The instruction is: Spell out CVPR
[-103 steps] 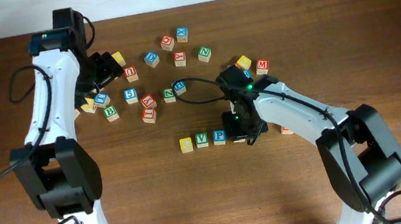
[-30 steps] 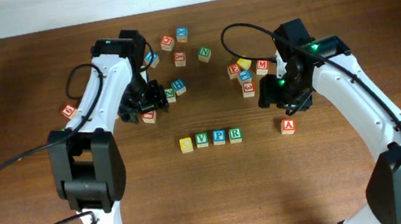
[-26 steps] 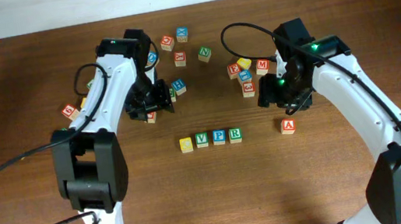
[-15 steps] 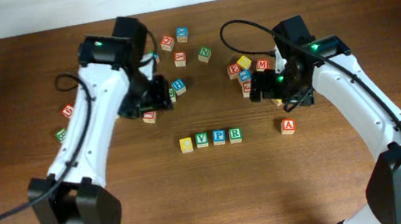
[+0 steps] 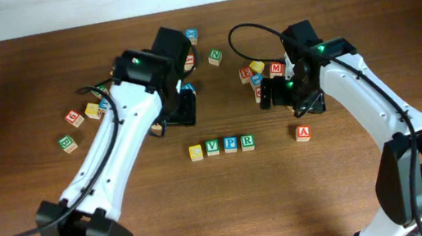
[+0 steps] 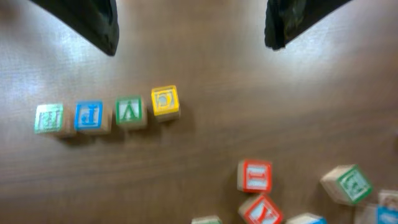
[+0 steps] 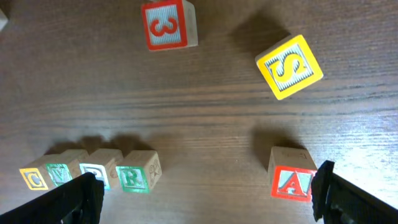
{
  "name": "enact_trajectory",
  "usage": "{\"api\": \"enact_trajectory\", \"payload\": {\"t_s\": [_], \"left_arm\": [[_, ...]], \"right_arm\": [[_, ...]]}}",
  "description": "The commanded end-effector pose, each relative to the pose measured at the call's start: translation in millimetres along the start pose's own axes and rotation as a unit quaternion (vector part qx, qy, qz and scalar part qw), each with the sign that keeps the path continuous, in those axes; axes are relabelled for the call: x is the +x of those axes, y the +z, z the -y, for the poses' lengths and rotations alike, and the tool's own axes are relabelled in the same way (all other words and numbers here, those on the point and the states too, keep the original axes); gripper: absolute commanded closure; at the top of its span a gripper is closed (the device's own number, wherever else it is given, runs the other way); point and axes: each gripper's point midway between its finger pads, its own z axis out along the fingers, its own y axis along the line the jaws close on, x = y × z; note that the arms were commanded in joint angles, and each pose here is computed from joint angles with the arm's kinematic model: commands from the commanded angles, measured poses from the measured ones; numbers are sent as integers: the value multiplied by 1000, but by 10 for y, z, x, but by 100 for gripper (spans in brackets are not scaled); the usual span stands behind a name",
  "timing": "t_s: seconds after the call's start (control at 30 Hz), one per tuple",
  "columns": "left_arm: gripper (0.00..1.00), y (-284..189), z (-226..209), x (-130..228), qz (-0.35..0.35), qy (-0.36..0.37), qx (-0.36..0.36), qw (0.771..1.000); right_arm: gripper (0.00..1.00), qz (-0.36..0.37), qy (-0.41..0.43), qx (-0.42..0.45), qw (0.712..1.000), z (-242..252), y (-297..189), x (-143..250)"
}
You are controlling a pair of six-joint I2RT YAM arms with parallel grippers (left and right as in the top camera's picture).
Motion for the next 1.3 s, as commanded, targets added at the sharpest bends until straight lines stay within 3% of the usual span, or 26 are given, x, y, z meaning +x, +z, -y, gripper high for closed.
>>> {"api": "enact_trajectory", "payload": {"t_s": [0.0, 0.2, 0.23, 0.37, 0.4, 0.5, 0.63, 0.67, 0.77, 1.0, 1.27], "left_arm": [[30, 397, -123, 148, -27, -22, -16, 999], [28, 838, -419, 218, -44, -106, 9, 993], [27, 932, -461, 284, -54, -113, 11, 992], [39, 1222, -364, 450, -63, -109, 28, 992], [46, 1271, -346, 473, -63, -110, 31, 992], [64, 1408, -360, 540, -61, -146, 25, 987], [87, 1464, -355, 638, -73, -146, 25, 986], [93, 1477, -336, 663, -78, -146, 30, 986], [99, 1496, -321, 668, -78, -146, 34, 986], [100, 1494, -205, 609, -69, -144, 62, 985], [100, 1741, 50, 743, -113, -134, 102, 979]], "right_arm": [[1, -25, 2, 1, 1000, 9, 41, 125], [3, -42, -15, 8, 999, -75, 85, 262], [13, -39, -22, 22, 999, -79, 102, 275], [19, -37, -12, 46, 998, -6, 172, 313], [19, -42, -17, 48, 998, 22, 216, 356], [42, -59, -15, 40, 997, 59, 360, 481], [54, -66, -14, 10, 998, 21, 523, 571], [62, -64, -11, 10, 998, 37, 568, 582], [83, -60, 2, 6, 998, 45, 626, 594], [96, -49, 8, 10, 999, -59, 737, 664], [96, -44, 2, 3, 999, -114, 785, 682]]}}
